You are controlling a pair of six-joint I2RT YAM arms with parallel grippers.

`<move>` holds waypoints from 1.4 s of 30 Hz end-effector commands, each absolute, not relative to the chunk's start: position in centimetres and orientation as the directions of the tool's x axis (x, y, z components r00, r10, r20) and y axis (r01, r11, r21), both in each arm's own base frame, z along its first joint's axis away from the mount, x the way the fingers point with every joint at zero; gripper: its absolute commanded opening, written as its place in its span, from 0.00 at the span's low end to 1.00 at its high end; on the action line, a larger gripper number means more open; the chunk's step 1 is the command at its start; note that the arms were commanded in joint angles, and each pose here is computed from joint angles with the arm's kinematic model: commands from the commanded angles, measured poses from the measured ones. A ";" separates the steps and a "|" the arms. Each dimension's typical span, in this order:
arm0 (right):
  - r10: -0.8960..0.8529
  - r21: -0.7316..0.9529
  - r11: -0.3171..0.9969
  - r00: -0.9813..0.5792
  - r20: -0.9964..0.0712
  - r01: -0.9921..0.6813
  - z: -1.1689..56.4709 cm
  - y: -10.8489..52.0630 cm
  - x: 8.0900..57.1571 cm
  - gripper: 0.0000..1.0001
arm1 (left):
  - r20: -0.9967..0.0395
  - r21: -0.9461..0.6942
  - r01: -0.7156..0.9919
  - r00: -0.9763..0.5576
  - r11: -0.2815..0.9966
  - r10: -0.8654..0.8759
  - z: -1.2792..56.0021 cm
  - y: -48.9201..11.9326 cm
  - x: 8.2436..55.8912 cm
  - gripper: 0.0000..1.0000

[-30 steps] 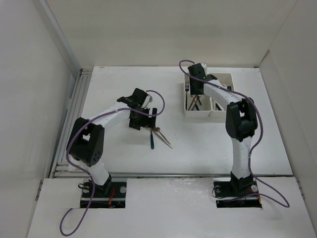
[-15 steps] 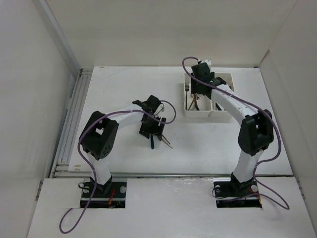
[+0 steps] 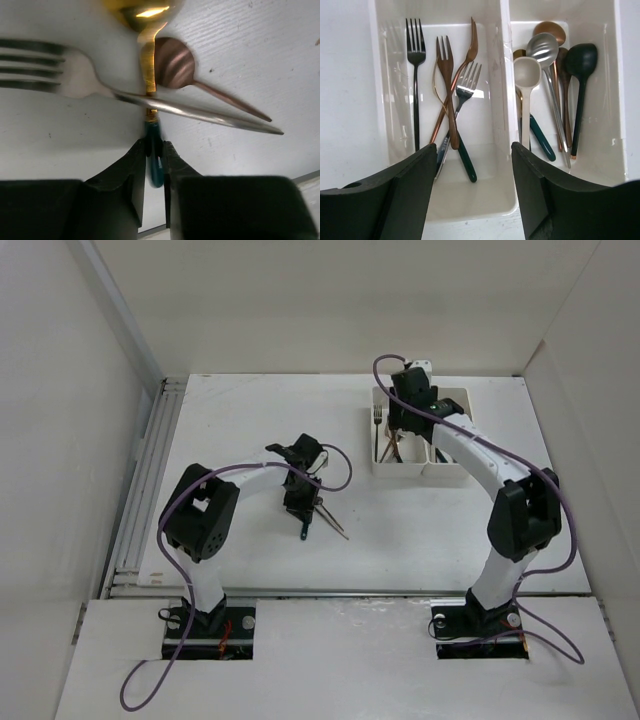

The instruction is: Sort the eating utensils into containers

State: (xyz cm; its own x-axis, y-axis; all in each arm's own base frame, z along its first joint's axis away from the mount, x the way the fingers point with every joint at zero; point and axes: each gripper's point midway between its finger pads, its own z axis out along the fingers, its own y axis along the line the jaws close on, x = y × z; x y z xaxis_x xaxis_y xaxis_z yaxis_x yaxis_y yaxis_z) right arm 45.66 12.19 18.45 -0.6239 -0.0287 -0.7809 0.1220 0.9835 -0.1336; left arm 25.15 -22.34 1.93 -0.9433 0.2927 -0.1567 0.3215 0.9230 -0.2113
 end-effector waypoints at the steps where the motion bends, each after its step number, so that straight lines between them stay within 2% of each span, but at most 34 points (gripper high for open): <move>1: 0.024 -0.069 0.986 -0.540 -0.841 0.151 22.3 11.7 45.8 0.67 | -0.094 -0.145 0.343 -0.938 0.928 0.333 -0.2 -20.4 24.0 0.06; 2: 0.024 -0.064 0.988 -0.543 -0.840 0.143 22.3 11.9 45.7 0.67 | -0.086 -0.121 0.341 -0.939 0.932 0.332 -0.9 -20.1 24.2 0.00; 4: 0.027 -0.059 0.988 -0.535 -0.844 0.143 22.7 11.8 45.4 0.67 | -0.080 -0.103 0.358 -0.933 0.928 0.351 -1.4 -19.8 24.4 0.00; 8: 0.027 -0.052 0.989 -0.525 -0.851 0.135 23.3 12.0 45.0 0.67 | -0.148 -0.032 0.414 -0.902 0.910 0.405 0.1 -20.1 28.7 0.00; 9: 0.032 -0.045 0.990 -0.514 -0.857 0.136 23.9 12.0 44.8 0.67 | -0.217 0.027 0.470 -0.859 0.882 0.464 2.1 -20.3 31.4 0.00; 12: 0.049 -0.024 0.990 -0.494 -0.868 0.141 25.0 11.9 44.5 0.67 | -0.312 0.187 0.525 -0.770 0.830 0.557 5.4 -19.6 35.6 0.00; 13: 0.053 -0.014 0.991 -0.489 -0.871 0.132 25.1 12.1 44.6 0.67 | -0.307 0.318 0.529 -0.728 0.787 0.613 6.5 -17.7 37.0 0.00; 16: 0.074 0.027 0.994 -0.461 -0.884 0.107 26.3 13.0 44.5 0.67 | -0.320 0.544 0.453 -0.666 0.706 0.674 9.3 -14.8 39.9 0.00; 18: 0.081 0.040 0.994 -0.449 -0.890 0.098 26.9 13.2 44.5 0.67 | -0.282 0.652 0.432 -0.626 0.624 0.727 10.6 -13.2 40.8 0.00; 21: 0.084 0.050 0.995 -0.433 -0.897 0.088 27.7 13.7 44.5 0.67 | -0.313 0.803 0.251 -0.594 0.540 0.741 14.4 -10.9 42.6 0.00; 22: 0.080 0.051 0.996 -0.434 -0.897 0.079 27.7 14.1 44.4 0.67 | -0.320 0.825 0.220 -0.576 0.520 0.752 15.6 -10.7 43.0 0.00; 23: 0.080 0.051 0.996 -0.434 -0.897 0.079 27.7 14.1 44.4 0.67 | -0.396 0.818 0.150 -0.554 0.556 0.732 17.5 -10.9 43.5 0.00; 26: 0.061 0.048 0.998 -0.428 -0.902 0.043 28.2 15.5 44.0 0.67 | -0.438 0.810 0.135 -0.508 0.571 0.742 20.1 -12.1 43.8 0.00; 29: 0.047 0.043 0.999 -0.413 -0.909 0.018 28.8 16.5 43.6 0.67 | -0.406 0.831 0.196 -0.429 0.521 0.807 20.5 -14.6 42.2 0.00; 33: 0.046 0.049 0.999 -0.397 -0.916 0.002 29.4 17.3 43.2 0.67 | -0.405 0.884 0.083 -0.358 0.460 0.841 23.1 -14.6 40.8 0.00; 34: 0.046 0.049 0.999 -0.397 -0.917 0.002 29.4 17.3 43.2 0.67 | -0.360 0.906 0.092 -0.344 0.413 0.867 23.1 -14.8 40.7 0.00; 38: 0.050 0.050 0.999 -0.388 -0.920 0.010 29.8 17.1 43.1 0.67 | -0.379 0.907 0.054 -0.331 0.419 0.864 24.2 -14.7 40.7 0.00; 42: 0.050 0.050 0.999 -0.388 -0.920 0.010 30.1 16.9 42.8 0.67 | -0.454 0.860 0.073 -0.341 0.504 0.823 25.1 -15.3 41.4 0.00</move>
State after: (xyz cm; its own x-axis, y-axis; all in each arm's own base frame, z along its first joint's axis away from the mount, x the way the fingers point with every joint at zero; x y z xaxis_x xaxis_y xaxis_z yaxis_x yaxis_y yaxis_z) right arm 42.68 17.22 25.68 -0.4879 0.0007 -0.8729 0.0008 1.0000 0.0004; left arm 40.56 -15.35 21.39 -0.3398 0.8775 -0.3386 0.1629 0.4094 0.8977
